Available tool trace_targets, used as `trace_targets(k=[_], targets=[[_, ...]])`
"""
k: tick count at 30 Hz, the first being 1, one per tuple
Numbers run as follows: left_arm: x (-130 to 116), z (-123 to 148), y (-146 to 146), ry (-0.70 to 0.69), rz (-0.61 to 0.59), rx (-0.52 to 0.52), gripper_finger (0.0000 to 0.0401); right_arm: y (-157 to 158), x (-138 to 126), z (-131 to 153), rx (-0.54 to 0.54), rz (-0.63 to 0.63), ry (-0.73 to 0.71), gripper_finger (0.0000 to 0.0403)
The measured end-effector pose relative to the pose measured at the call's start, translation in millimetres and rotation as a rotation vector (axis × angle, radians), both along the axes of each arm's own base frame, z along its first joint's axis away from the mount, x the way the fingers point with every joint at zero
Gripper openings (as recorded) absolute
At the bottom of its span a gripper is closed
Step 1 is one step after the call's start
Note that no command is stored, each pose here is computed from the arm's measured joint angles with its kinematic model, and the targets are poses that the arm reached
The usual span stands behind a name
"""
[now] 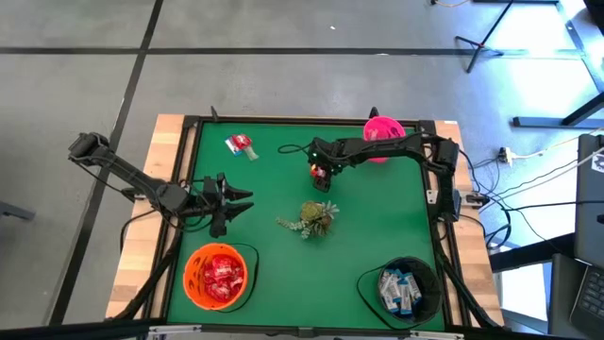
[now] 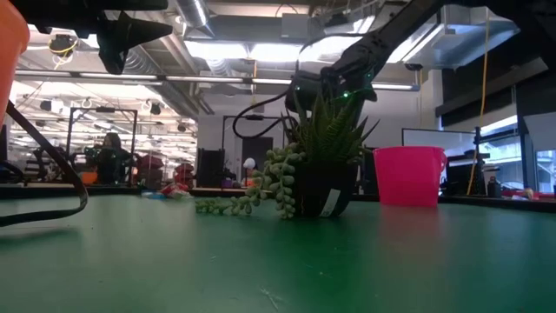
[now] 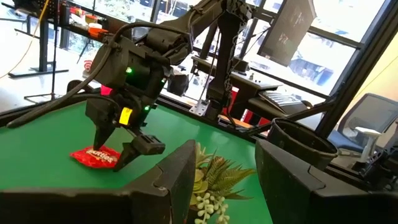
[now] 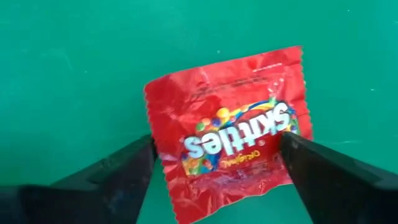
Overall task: Sort candy
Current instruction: Put the red candy into the orange bucket
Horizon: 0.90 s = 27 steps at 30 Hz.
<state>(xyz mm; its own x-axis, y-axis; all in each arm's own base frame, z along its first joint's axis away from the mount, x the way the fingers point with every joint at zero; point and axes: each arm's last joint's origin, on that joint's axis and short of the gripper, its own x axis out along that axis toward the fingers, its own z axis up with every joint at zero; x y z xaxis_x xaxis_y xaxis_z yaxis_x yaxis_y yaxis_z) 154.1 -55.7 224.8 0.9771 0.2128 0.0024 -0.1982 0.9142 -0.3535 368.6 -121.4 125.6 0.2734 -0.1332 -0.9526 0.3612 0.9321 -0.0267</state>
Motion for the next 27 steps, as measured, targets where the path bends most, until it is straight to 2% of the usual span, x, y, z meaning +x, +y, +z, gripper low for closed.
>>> trace_targets(k=[8,12,27], targets=[[0,0,0,-0.002,0.0,-0.008,0.0156,0,1,1,-0.001,0.001,-0.004,0.0196],[0,0,0,-0.005,0.0,-0.026,0.0156,0,3,4,0.005,0.004,-0.013,0.0138],[0,0,0,-0.006,0.0,-0.033,0.0156,6,31,50,0.051,0.055,-0.063,0.007]])
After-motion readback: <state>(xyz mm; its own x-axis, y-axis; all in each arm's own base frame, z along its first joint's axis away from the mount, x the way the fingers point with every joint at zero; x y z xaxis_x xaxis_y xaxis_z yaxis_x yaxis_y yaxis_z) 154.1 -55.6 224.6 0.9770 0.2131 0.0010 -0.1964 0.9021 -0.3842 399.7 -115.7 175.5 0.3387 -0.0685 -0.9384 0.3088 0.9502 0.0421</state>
